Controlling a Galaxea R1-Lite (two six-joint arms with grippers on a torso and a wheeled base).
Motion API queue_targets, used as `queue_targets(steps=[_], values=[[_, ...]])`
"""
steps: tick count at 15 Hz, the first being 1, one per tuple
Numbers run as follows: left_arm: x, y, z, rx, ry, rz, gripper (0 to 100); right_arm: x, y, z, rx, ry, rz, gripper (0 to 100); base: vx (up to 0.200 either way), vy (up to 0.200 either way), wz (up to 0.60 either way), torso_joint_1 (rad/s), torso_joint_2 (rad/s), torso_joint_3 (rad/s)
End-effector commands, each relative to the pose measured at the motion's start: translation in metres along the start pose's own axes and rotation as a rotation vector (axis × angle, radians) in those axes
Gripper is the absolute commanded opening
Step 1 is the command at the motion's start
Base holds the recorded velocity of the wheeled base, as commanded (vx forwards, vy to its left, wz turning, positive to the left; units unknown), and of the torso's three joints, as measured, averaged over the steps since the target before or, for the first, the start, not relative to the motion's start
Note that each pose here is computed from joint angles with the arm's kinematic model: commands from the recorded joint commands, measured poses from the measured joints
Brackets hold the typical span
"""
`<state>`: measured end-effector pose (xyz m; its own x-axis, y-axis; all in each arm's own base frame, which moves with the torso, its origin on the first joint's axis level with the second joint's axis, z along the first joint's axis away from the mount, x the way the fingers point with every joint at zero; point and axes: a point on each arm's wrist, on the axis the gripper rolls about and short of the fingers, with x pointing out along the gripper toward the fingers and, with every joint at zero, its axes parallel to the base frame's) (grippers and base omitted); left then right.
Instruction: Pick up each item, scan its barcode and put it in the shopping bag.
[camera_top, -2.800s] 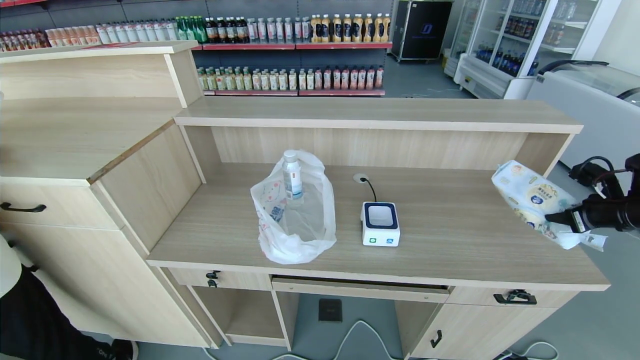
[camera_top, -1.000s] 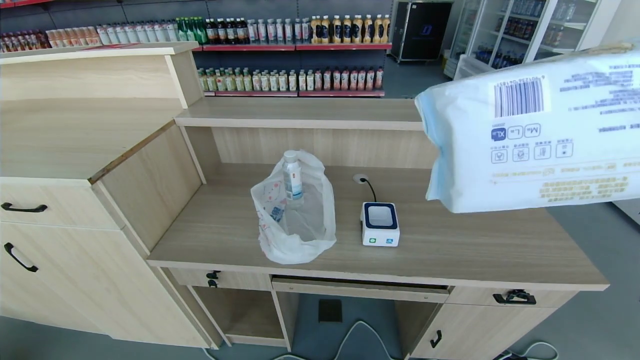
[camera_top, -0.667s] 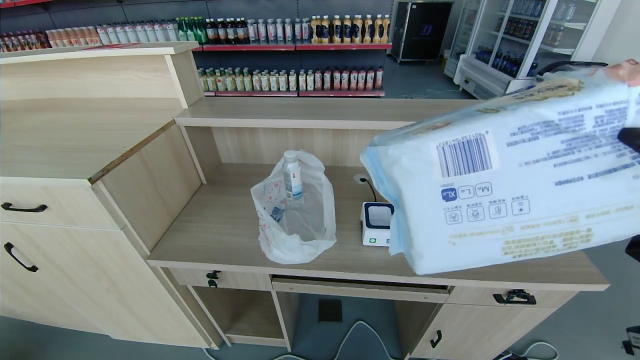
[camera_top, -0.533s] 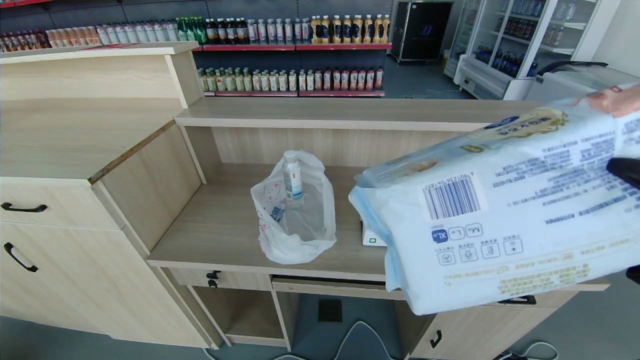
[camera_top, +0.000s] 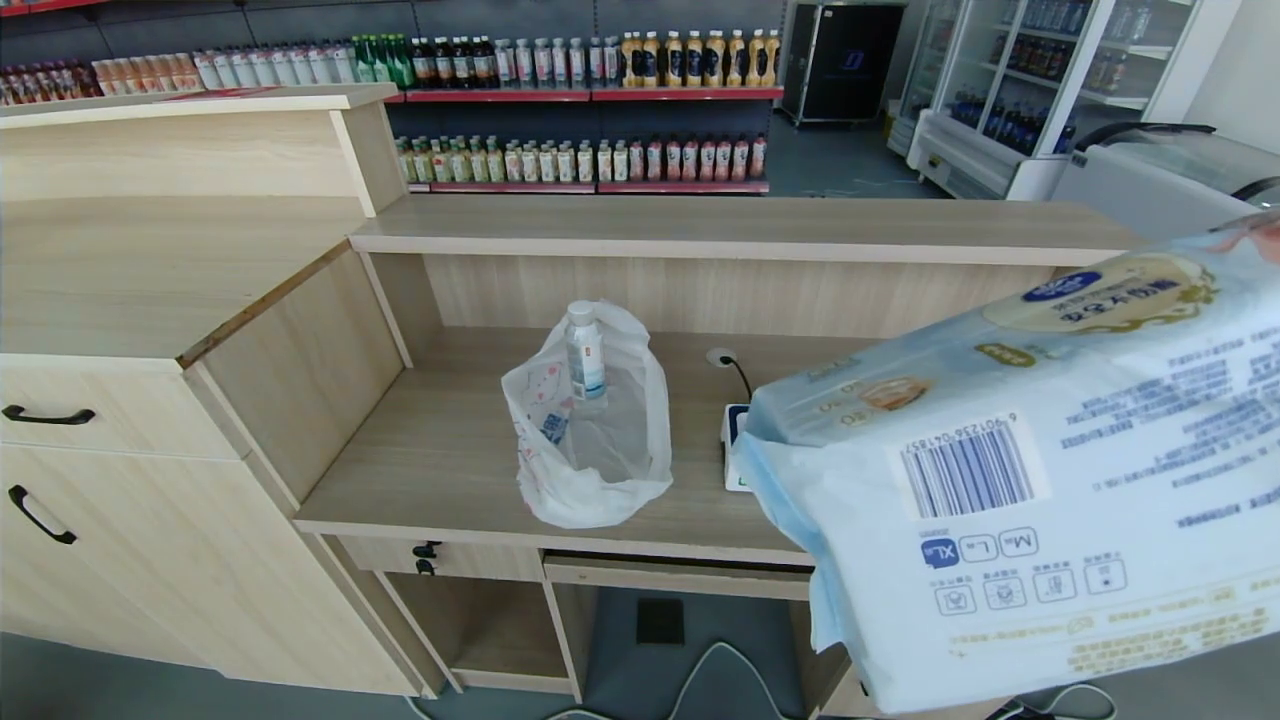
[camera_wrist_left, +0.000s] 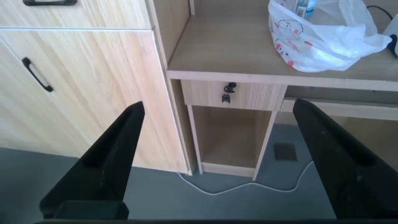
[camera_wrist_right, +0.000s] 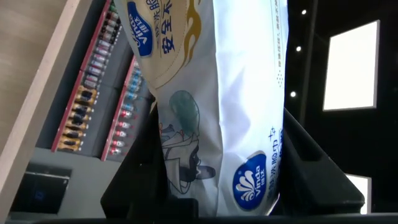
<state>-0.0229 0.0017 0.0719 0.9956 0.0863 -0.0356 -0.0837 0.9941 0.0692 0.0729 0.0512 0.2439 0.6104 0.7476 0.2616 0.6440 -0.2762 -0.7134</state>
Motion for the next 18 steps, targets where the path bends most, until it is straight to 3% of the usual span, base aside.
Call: queue_targets(steps=[1,10,11,13,14,15,18], values=[[0.0,0.0,0.0,0.0,0.0,0.001,100,-0.001,0.001,0.001,0.003,-0.006,0.008,0,0.0,0.0,0.0,0.0,0.0,0.0],[0.0,0.0,0.0,0.0,0.0,0.001,100,0.0,0.004,-0.001,0.002,0.008,0.039,0,0.0,0.0,0.0,0.0,0.0,0.0],[0.0,0.0,0.0,0.0,0.0,0.001,100,0.002,0.006,-0.001,0.028,0.009,0.048,0,0.0,0.0,0.0,0.0,0.0,0.0],[0.0,0.0,0.0,0.0,0.0,0.001,100,0.011,0.02,0.0,0.226,0.023,0.138,0,0.0,0.0,0.0,0.0,0.0,0.0],[0.0,0.0,0.0,0.0,0.0,0.001,100,0.013,0.03,-0.001,0.364,0.056,0.214,0,0.0,0.0,0.0,0.0,0.0,0.0],[0.0,0.0,0.0,0.0,0.0,0.001,100,0.009,0.035,-0.004,0.491,0.146,0.277,0,0.0,0.0,0.0,0.0,0.0,0.0],[0.0,0.0,0.0,0.0,0.0,0.001,100,0.001,0.042,-0.014,0.774,0.495,0.361,0,0.0,0.0,0.0,0.0,0.0,0.0]])
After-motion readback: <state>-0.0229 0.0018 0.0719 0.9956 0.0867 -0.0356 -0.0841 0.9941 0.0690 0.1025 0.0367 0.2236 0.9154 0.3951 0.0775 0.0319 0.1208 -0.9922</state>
